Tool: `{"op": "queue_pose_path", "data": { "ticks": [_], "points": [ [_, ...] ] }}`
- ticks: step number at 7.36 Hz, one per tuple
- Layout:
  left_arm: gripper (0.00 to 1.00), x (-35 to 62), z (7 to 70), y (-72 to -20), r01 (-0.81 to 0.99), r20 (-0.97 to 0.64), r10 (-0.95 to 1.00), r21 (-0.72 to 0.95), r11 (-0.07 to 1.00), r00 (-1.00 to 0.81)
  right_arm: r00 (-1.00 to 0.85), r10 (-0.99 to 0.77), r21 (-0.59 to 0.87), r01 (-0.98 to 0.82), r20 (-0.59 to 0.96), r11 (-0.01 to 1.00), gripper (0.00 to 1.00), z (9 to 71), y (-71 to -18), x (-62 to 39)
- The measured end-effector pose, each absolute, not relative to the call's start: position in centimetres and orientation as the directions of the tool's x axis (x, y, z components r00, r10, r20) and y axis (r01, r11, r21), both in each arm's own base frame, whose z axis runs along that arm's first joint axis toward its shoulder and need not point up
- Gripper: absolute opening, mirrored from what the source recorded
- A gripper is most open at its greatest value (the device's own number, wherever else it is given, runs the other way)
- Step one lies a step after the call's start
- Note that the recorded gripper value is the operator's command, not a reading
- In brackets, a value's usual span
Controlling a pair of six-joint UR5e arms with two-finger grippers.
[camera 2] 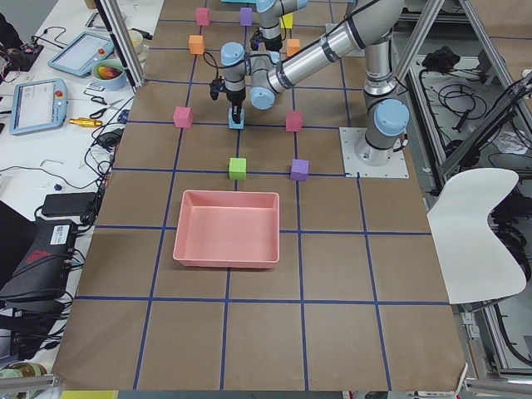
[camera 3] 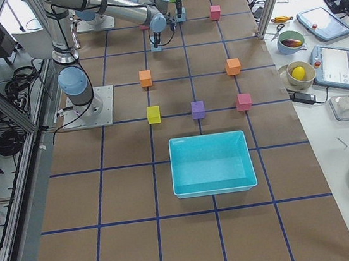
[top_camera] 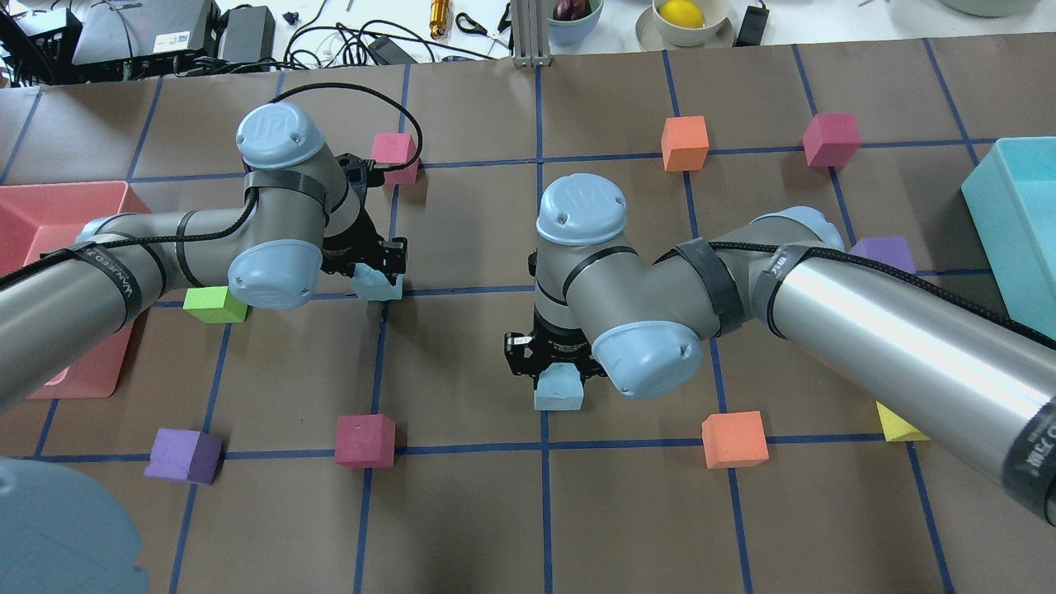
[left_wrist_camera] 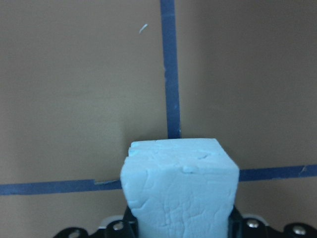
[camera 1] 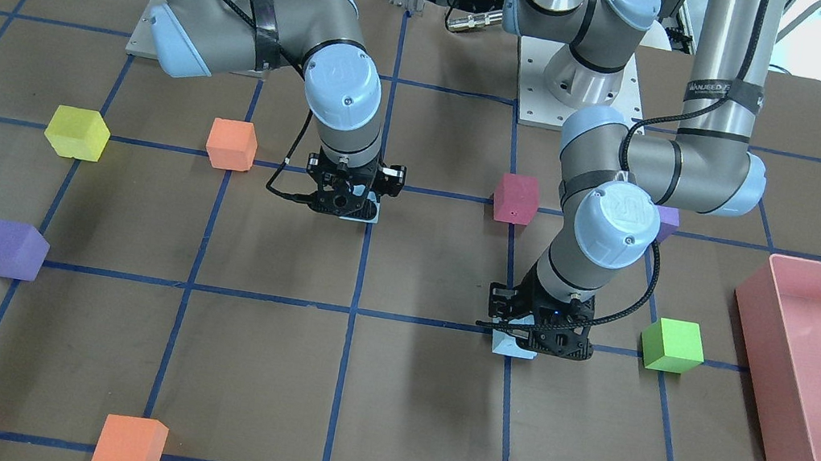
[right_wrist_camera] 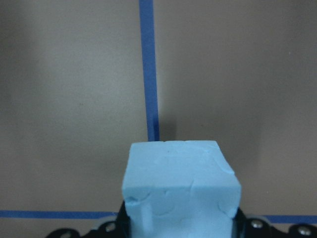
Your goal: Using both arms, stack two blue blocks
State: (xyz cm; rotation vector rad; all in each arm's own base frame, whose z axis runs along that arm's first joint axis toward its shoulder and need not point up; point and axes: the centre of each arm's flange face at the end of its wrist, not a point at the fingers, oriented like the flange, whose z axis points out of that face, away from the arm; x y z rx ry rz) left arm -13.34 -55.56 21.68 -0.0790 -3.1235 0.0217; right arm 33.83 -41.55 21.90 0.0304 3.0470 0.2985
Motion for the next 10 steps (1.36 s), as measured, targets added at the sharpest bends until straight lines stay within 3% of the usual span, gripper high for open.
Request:
{"op": "queue_pose_path", "data": {
  "ticks": [1,2,3,4,7,10],
  "points": [
    [0.0,-13.7,22.7,-55.3,0.057,0.014,0.057,-0.029,0.998,-0.998,-0.996,0.021,0.182,0.006,-0.083,0.983,0.19,20.9,-41.1,34.4],
    [0.0,-13.9,23.8,-55.0,0.06,0.011,0.061,-0.044,0.997,-0.998,-0.996,0.02,0.168,0.005,-0.088,0.986,0.44,20.2,-41.0,35.0],
    [0.0,-14.0,25.0,-54.5,0.062,0.01,0.063,-0.052,0.997,-0.998,-0.996,0.021,0.158,0.006,-0.092,0.987,0.89,19.8,-40.9,35.3],
    [0.0,-14.2,26.3,-53.8,0.062,0.012,0.063,-0.045,0.997,-0.998,-0.995,0.022,0.153,0.008,-0.094,0.988,1.0,19.6,-40.9,35.5],
    [0.0,-14.7,29.2,-51.7,0.038,0.05,0.039,-0.016,0.999,-0.998,-0.996,0.024,0.129,0.012,-0.089,0.992,1.0,21.0,-41.8,34.9],
    [0.0,-17.8,29.2,-49.9,0.018,0.07,0.018,0.005,1.0,-0.997,-0.997,0.071,0.129,0.065,-0.036,0.989,1.0,29.6,-46.3,31.2]
  ]
}}
